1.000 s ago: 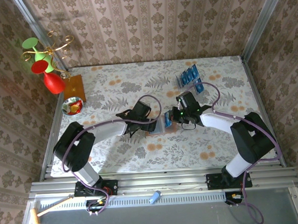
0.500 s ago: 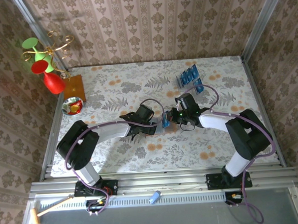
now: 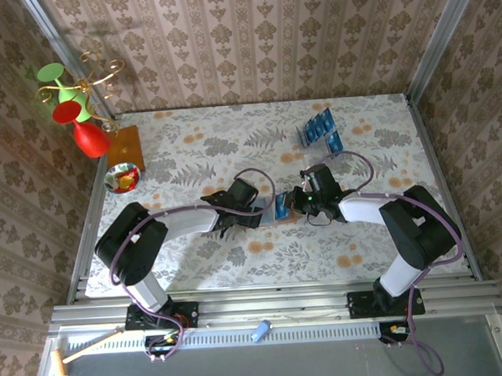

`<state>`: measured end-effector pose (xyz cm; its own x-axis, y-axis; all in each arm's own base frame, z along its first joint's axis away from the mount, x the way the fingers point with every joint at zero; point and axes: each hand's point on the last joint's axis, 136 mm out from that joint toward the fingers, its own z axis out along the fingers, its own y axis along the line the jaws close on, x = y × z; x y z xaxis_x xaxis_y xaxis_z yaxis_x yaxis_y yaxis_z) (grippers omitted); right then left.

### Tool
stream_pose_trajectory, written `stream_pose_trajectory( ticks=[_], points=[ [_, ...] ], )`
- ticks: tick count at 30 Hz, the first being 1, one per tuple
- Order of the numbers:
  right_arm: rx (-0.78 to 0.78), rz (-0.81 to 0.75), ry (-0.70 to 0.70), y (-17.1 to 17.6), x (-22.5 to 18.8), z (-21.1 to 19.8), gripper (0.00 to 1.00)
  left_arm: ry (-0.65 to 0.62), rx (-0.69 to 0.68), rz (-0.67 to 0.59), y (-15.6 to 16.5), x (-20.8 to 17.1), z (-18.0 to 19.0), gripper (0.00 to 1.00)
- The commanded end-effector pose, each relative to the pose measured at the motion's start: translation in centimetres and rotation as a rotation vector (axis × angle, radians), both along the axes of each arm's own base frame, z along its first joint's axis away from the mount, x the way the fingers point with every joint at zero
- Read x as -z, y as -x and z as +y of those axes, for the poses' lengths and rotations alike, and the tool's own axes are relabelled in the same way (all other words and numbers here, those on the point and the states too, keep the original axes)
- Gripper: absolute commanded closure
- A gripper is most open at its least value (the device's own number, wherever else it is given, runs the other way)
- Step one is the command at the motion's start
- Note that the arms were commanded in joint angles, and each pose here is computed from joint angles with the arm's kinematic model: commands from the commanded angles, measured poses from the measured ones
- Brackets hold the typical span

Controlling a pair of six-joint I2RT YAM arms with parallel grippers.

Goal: Put the credit cards into the card holder

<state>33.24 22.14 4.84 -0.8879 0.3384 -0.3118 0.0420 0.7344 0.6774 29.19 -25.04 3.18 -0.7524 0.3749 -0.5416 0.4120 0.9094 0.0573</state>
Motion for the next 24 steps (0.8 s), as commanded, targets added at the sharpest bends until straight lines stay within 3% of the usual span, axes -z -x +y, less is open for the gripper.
stream_pose_trajectory(
  ticks=[1, 9, 24],
  points=[
    [-0.001, -0.052, -0.049, -0.3, -1.9, 0.3, 1.00, -0.080, -0.009, 0.030, 0.8, 1.1, 2.1, 0.00],
    [-0.067, -0.159, -0.123, -1.5, -4.0, 2.0, 1.00, -0.069, -0.015, 0.029, 0.9, 0.8, 2.1, 0.00],
    [-0.096, -0.159, -0.175, -2.2, -2.5, 2.6, 1.00, -0.055, -0.026, 0.013, 1.4, 0.1, 2.7, 0.00]
  ],
)
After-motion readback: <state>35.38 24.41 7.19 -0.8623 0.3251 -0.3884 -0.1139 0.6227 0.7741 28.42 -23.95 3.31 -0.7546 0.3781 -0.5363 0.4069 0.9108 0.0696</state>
